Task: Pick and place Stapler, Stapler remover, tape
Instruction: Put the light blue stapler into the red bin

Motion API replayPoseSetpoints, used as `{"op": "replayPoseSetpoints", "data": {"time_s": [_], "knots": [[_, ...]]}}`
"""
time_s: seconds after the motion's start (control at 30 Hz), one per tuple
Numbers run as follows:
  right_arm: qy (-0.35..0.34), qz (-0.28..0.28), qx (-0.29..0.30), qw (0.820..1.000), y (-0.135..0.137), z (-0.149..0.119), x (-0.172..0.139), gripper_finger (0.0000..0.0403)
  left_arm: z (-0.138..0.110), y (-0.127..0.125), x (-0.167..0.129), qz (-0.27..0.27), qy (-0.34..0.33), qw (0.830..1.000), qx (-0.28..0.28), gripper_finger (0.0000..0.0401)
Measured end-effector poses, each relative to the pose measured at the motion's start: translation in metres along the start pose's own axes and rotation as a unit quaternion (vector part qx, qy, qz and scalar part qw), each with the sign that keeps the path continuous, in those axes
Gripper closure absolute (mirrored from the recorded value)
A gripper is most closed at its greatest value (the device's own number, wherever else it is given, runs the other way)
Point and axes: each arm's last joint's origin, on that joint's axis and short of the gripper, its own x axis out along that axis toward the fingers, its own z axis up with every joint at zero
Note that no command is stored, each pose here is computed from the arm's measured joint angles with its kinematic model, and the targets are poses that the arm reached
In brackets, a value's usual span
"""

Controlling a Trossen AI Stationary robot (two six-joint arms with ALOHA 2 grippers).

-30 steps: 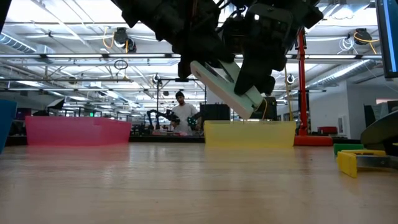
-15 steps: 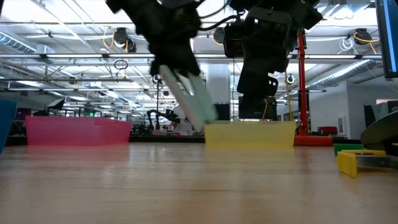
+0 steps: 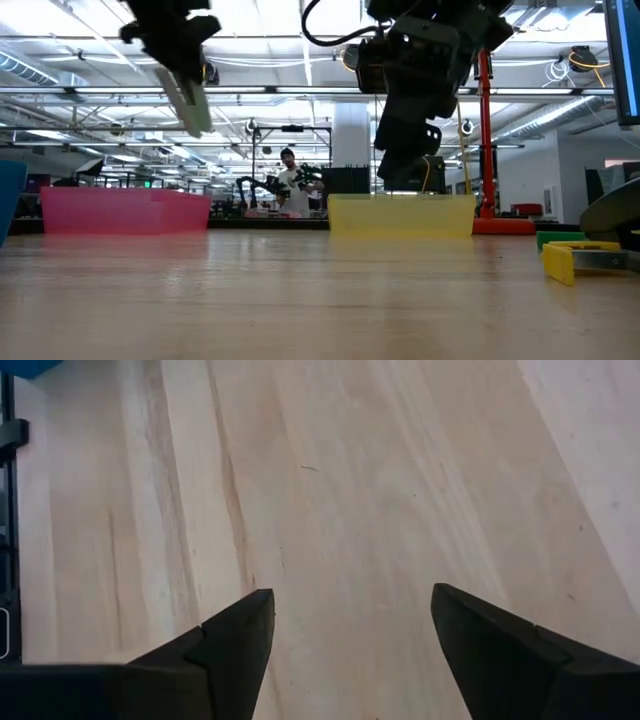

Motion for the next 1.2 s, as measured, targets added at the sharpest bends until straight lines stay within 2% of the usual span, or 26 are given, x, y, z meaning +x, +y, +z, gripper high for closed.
{"op": "replayPoseSetpoints", "data": {"time_s": [0.23, 0.33, 0.47, 0.67, 0.83, 0.93, 1.2], "knots": [[-0.003, -0.001, 0.002, 1.0, -0.002, 0.002, 0.0, 0.0144, -0.038, 0.035, 0.023, 0.106, -0.028, 0.992, -0.065, 0.0274], [-0.008, 0.0, 0.003, 1.0, -0.003, 0.003, 0.0, 0.0144, -0.058, 0.044, 0.04, 0.148, -0.023, 0.985, -0.083, 0.0274], [-0.011, 0.0, 0.005, 1.0, -0.004, 0.004, -0.001, 0.0143, -0.078, 0.048, 0.066, 0.189, -0.049, 0.971, -0.139, 0.0274], [-0.016, 0.0, 0.009, 1.0, -0.006, 0.006, -0.001, 0.0146, -0.101, 0.053, 0.108, 0.202, -0.075, 0.959, -0.185, 0.0274], [-0.015, 0.0, 0.027, 1.0, -0.006, 0.006, -0.001, 0.0146, -0.114, 0.067, 0.128, 0.226, -0.091, 0.942, -0.231, 0.0274], [-0.016, 0.0, 0.03, 0.999, -0.007, 0.006, -0.001, 0.0147, -0.118, 0.074, 0.135, 0.211, -0.076, 0.947, -0.23, 0.0274], [-0.022, -0.009, 0.043, 0.999, -0.016, 0.01, -0.003, 0.0149, -0.123, 0.082, 0.148, 0.213, -0.044, 0.95, -0.225, 0.0274]]}}
